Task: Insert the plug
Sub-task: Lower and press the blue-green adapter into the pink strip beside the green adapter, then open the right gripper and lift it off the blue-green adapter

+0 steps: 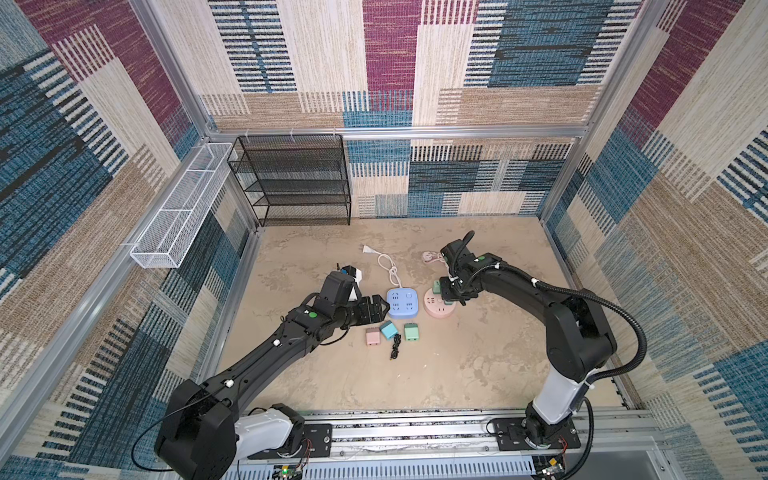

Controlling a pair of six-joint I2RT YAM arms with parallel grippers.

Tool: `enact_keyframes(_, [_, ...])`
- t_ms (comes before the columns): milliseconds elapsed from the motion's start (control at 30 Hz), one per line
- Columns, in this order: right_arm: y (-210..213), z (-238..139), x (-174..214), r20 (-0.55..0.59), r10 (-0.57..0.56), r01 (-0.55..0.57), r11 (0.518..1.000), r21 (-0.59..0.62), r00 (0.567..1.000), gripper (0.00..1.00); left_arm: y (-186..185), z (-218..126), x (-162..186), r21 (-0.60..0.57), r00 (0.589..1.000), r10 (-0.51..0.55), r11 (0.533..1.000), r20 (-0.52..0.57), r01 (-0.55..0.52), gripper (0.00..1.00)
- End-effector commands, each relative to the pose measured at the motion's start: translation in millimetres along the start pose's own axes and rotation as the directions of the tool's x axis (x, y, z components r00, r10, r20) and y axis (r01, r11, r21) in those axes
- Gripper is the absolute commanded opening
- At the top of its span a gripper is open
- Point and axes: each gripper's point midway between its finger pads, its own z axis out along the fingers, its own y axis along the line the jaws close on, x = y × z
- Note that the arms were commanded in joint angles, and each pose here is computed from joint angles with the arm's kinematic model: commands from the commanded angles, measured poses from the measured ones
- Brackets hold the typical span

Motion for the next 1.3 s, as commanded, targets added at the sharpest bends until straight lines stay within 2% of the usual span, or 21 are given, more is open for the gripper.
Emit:
enact_keyframes(0, [-4, 16, 19, -0.078, -0.013, 0.014, 1.0, 0.014, 0.997, 0.0, -2, 0, -4, 0.013, 1.0, 0.02, 1.0, 0.016, -0.02, 0.91])
enact_keyframes(233, [-6, 25, 26, -0.106, -0.019, 0.022, 0.999, 0.024, 0.994, 0.0, -1, 0, -3, 0.01, 1.0, 0.021, 1.0, 0.014, -0.021, 0.91])
enact_keyframes(533, [-4, 13, 16, -0.071, -0.014, 0.015, 1.0, 0.019, 0.997, 0.01, -1, -2, -4, 0.008, 1.0, 0.018, 1.0, 0.021, -0.018, 0.91])
enact_keyframes(733, [3, 3, 3, -0.03, -0.012, 0.011, 1.0, -0.015, 0.999, 0.22, -2, -9, -6, 0.008, 0.999, 0.018, 1.0, 0.04, -0.019, 0.91])
enact_keyframes(967, [6, -4, -6, 0.0, -0.008, 0.008, 1.0, -0.023, 1.0, 0.38, -2, -15, -6, 0.003, 0.999, 0.019, 1.0, 0.051, -0.019, 0.91])
enact_keyframes(1100, [6, -6, -6, 0.006, -0.006, 0.006, 1.0, -0.023, 1.0, 0.44, -2, -16, -6, 0.002, 0.998, 0.02, 1.0, 0.053, -0.02, 0.92])
enact_keyframes(1267, [4, -20, -10, 0.037, 0.005, -0.004, 1.0, -0.02, 0.999, 0.46, -2, -18, -6, 0.002, 0.998, 0.021, 1.0, 0.056, -0.021, 0.92])
